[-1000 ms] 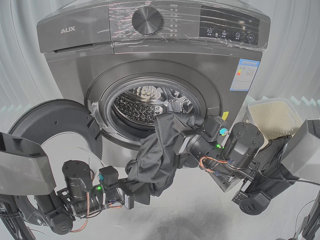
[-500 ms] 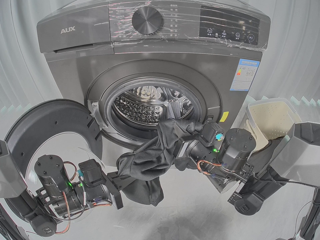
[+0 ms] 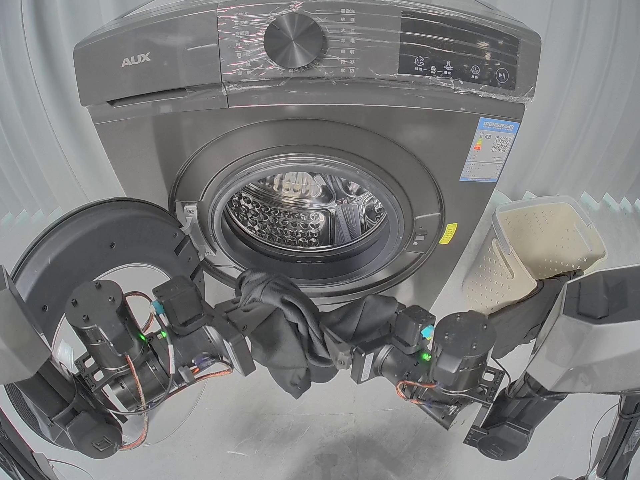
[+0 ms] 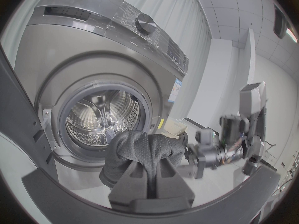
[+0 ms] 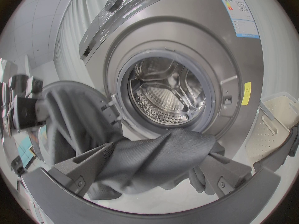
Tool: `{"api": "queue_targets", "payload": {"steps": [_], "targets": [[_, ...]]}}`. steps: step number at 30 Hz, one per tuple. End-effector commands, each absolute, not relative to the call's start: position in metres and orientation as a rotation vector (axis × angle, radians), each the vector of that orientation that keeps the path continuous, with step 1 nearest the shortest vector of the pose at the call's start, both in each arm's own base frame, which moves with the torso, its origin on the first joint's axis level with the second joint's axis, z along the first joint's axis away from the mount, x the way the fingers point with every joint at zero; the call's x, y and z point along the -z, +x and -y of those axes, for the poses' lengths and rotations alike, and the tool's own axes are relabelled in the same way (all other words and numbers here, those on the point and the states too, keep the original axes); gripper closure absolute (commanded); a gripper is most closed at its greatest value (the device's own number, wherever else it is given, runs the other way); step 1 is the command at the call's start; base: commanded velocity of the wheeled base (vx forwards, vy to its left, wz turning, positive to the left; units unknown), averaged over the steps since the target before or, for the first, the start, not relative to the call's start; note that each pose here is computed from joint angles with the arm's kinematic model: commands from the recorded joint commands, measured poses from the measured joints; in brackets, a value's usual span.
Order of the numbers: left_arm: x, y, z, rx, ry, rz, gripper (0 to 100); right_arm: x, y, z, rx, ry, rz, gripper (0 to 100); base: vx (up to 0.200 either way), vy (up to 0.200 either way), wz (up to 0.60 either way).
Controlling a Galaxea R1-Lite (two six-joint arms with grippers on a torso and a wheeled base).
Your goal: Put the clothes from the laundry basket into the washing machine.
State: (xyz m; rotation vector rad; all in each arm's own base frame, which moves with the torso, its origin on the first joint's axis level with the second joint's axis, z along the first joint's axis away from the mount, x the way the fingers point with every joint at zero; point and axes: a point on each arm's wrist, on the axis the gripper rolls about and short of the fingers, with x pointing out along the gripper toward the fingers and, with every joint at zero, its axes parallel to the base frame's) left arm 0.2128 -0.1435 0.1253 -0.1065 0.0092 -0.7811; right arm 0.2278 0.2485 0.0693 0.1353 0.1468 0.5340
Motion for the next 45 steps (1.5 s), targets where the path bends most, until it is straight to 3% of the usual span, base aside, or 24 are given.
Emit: {"api": "queue_targets", "payload": {"steps": [1,17,45], "targets": [[-0.134,0.219,0.147,0.768,-0.135,0.032,100,-0.049,0.22,-0.247,-0.541,0.082,-0.219,0,0.0,0.0,0.0],[-0.142,0.225,0.15,0.749,-0.154,0.068,100,-0.024,0.203,-0.247,-0.57,0.018,-0.306,0,0.0,0.0,0.0],[-0.15,0.238,0.143,0.683,-0.195,0.102,100,-0.039,0.222,-0.264,-0.565,0.089,-0.207,0,0.0,0.0,0.0]]}}
